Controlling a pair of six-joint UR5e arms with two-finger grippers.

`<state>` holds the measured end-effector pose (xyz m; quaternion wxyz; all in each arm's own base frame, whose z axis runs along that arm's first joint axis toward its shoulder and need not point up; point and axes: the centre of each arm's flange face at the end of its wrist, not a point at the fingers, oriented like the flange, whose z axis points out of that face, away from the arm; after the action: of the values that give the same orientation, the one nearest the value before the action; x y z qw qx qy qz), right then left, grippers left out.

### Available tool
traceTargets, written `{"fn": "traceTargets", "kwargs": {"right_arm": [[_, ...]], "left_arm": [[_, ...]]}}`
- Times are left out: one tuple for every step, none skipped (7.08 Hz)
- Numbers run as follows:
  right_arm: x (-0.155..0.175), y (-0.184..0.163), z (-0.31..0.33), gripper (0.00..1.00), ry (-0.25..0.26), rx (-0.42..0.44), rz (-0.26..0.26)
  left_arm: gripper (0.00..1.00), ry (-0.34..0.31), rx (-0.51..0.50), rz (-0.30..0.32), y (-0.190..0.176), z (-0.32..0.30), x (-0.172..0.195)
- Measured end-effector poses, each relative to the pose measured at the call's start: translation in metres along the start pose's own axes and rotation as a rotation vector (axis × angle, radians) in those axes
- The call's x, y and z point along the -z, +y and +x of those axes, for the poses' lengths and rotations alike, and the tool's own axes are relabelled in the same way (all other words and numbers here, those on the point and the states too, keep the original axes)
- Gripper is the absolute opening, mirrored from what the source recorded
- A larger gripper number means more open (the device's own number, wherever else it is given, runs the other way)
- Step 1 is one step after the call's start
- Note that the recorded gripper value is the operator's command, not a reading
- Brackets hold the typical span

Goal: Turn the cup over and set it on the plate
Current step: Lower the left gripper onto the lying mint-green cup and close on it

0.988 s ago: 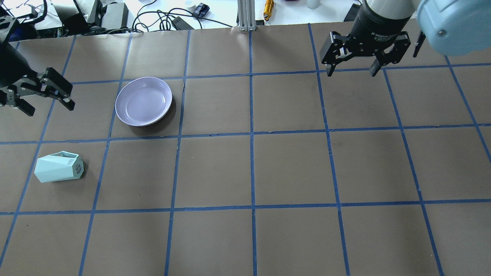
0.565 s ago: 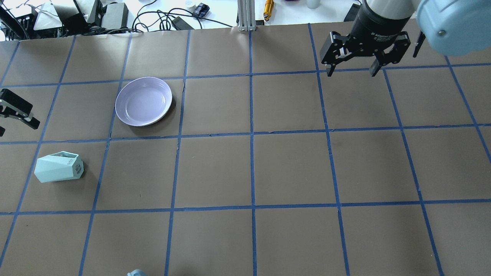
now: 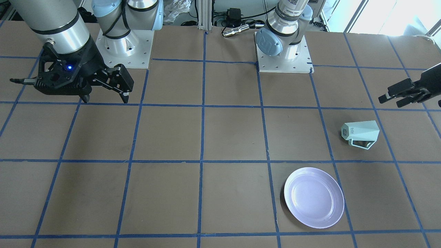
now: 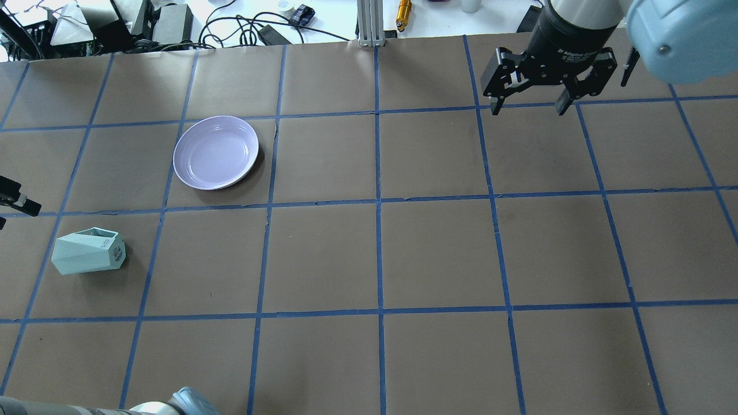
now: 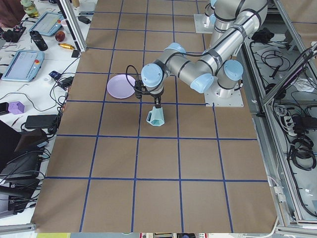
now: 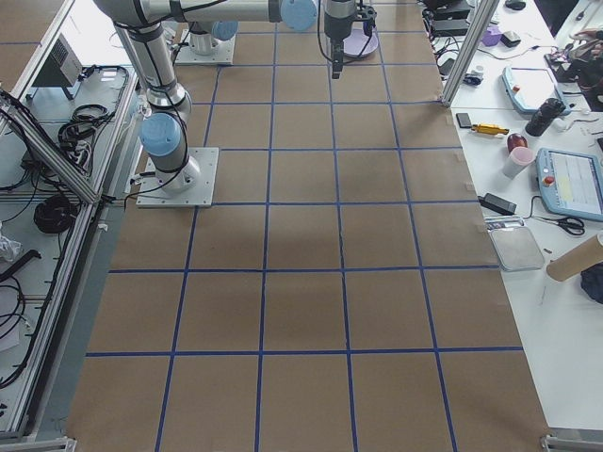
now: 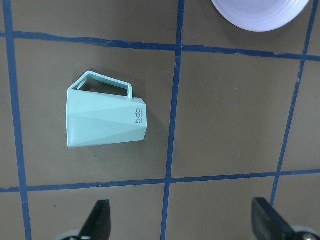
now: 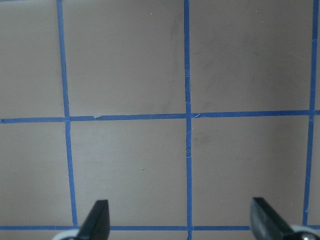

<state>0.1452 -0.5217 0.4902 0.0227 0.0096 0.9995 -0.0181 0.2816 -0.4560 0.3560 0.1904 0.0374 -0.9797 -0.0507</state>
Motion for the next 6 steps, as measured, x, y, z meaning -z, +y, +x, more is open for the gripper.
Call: {"fn": "traceTargets", "kwargs": {"right_arm": [[0.0,0.0,0.0,1.0,0.0,0.0,0.0],[0.0,0.0,0.0,1.0,0.0,0.0,0.0],[0.0,0.0,0.0,1.0,0.0,0.0,0.0],[0.0,0.0,0.0,1.0,-0.001,-0.001,0.0],[0.0,0.0,0.0,1.0,0.0,-0.001,0.0],[0.0,0.0,0.0,1.0,0.0,-0.001,0.0]], "left_arm": [[1.0,0.045,0.005,0.0,-0.003,-0.025,-0.012],[1.0,0.088,0.005,0.001,-0.008,-0.045,-0.025],[1.0,0.118,-0.007,0.004,-0.017,-0.063,-0.034],[1.0,0.139,-0.018,0.005,-0.027,-0.081,-0.041],[1.0,0.173,-0.019,0.008,-0.034,-0.102,-0.053],[1.0,0.23,-0.011,0.015,-0.037,-0.123,-0.07]]}}
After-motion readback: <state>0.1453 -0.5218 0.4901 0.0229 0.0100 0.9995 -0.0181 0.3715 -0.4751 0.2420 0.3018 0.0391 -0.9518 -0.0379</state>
